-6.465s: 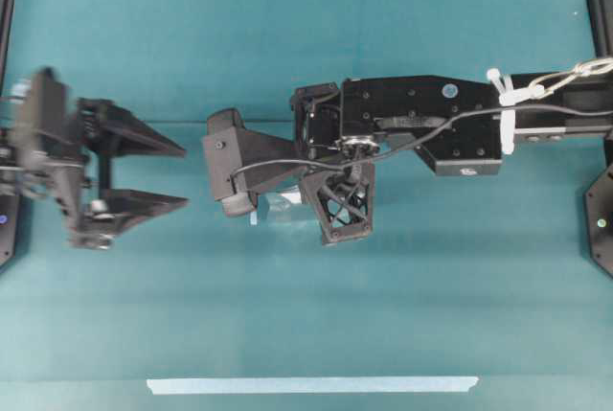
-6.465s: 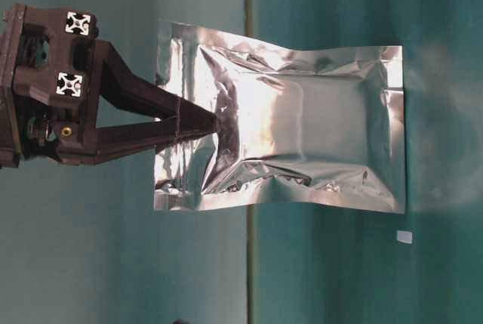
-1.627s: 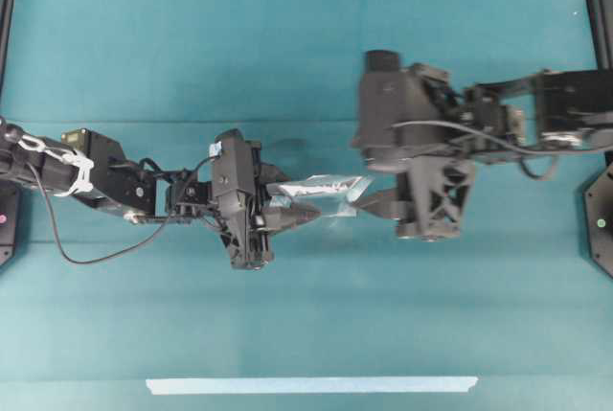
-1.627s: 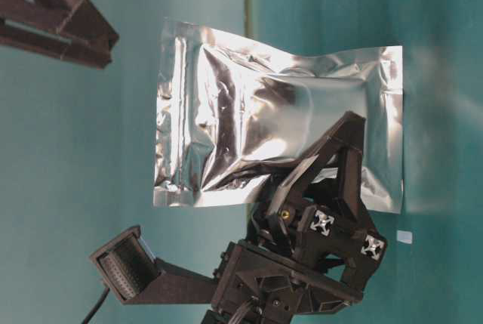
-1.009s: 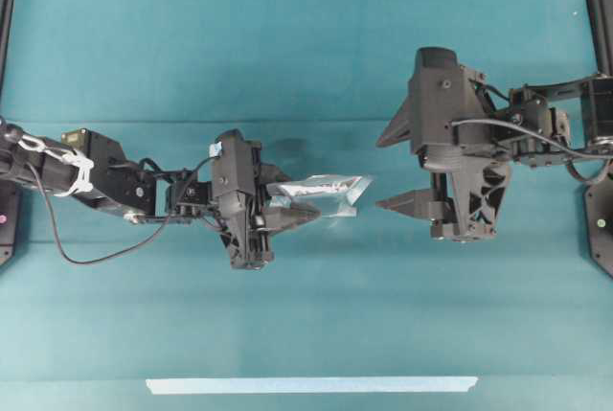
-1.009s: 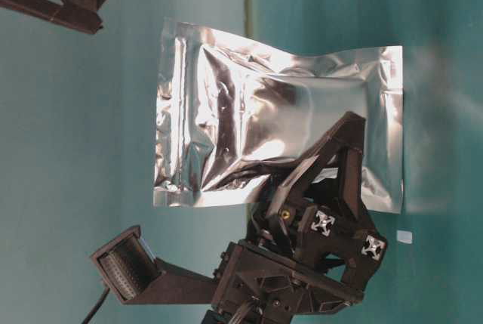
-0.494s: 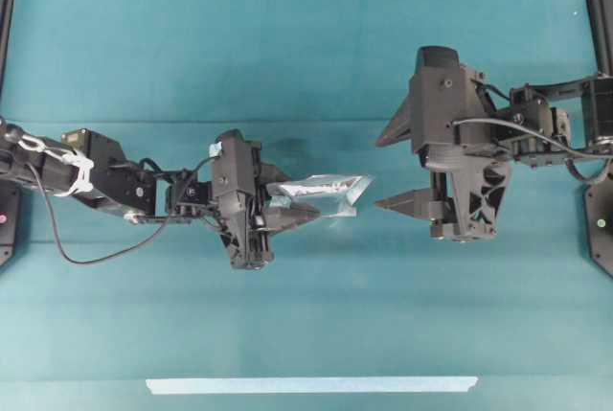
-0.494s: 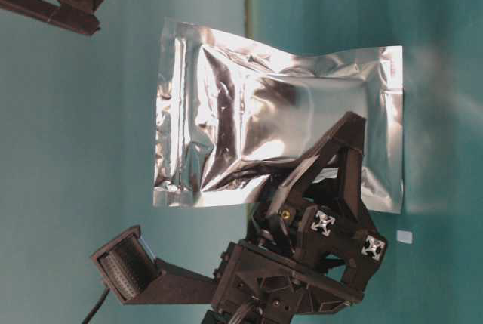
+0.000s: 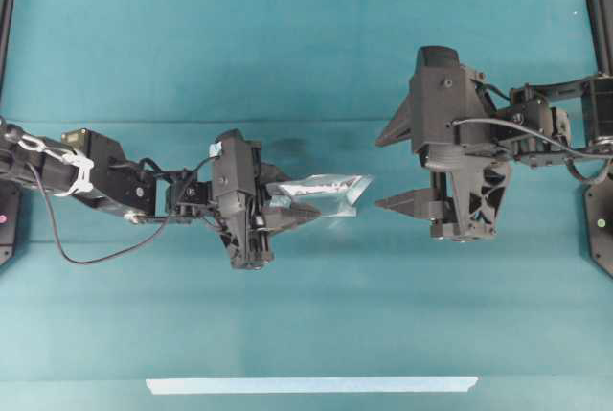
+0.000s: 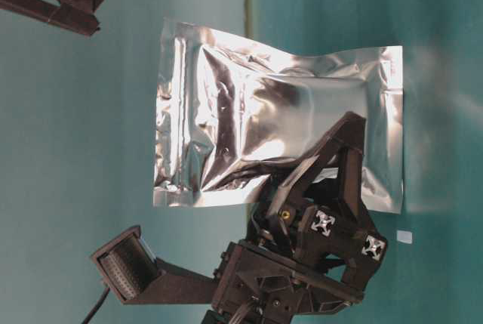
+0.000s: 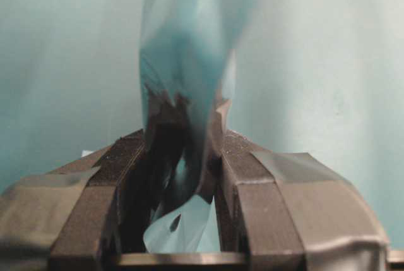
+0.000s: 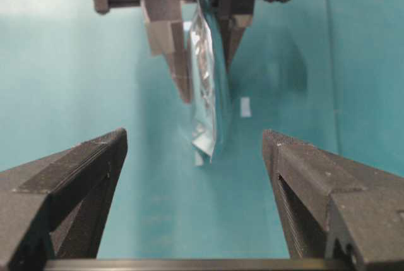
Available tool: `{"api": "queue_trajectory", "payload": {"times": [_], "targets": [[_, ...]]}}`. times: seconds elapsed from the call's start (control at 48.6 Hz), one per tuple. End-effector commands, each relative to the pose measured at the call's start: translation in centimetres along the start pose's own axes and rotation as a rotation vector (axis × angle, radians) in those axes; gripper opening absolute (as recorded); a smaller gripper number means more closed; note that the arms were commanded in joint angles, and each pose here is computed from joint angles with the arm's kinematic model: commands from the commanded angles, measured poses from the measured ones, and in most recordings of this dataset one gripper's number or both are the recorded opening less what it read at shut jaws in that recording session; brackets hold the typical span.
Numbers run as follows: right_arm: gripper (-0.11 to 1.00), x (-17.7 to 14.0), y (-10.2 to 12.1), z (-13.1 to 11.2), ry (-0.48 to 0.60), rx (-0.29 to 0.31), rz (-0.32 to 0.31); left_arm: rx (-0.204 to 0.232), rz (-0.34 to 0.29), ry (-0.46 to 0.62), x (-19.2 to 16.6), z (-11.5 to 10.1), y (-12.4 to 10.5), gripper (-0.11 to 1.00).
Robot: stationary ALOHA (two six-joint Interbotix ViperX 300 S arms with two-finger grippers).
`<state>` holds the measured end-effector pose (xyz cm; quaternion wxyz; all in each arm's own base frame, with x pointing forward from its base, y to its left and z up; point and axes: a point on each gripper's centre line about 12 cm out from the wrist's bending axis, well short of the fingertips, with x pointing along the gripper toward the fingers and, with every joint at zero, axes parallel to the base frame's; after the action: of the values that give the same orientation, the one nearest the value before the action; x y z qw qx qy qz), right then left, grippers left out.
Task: Hand over the silver zip bag and make it stand upright.
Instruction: 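Hold the bag upright with the left gripper while right stays open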
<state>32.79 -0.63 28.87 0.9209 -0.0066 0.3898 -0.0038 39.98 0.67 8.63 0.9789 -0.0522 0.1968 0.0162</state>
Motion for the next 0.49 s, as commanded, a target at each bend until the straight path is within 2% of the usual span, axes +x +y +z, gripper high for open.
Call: {"api": "queue_trajectory", "payload": {"times": [0.0,0.474], "targets": [[0.88,-0.81,0.08,0.62,-0.035,0.006,0.001,0.006,-0.010,-0.007,-0.02,0.28,-0.41,0.29],[0.88,-0.81,0.09,0.62,-0.035,0.007,0.001,0.006,-0.010,-0.008,-0.02,0.30,-0.41,0.29]]}}
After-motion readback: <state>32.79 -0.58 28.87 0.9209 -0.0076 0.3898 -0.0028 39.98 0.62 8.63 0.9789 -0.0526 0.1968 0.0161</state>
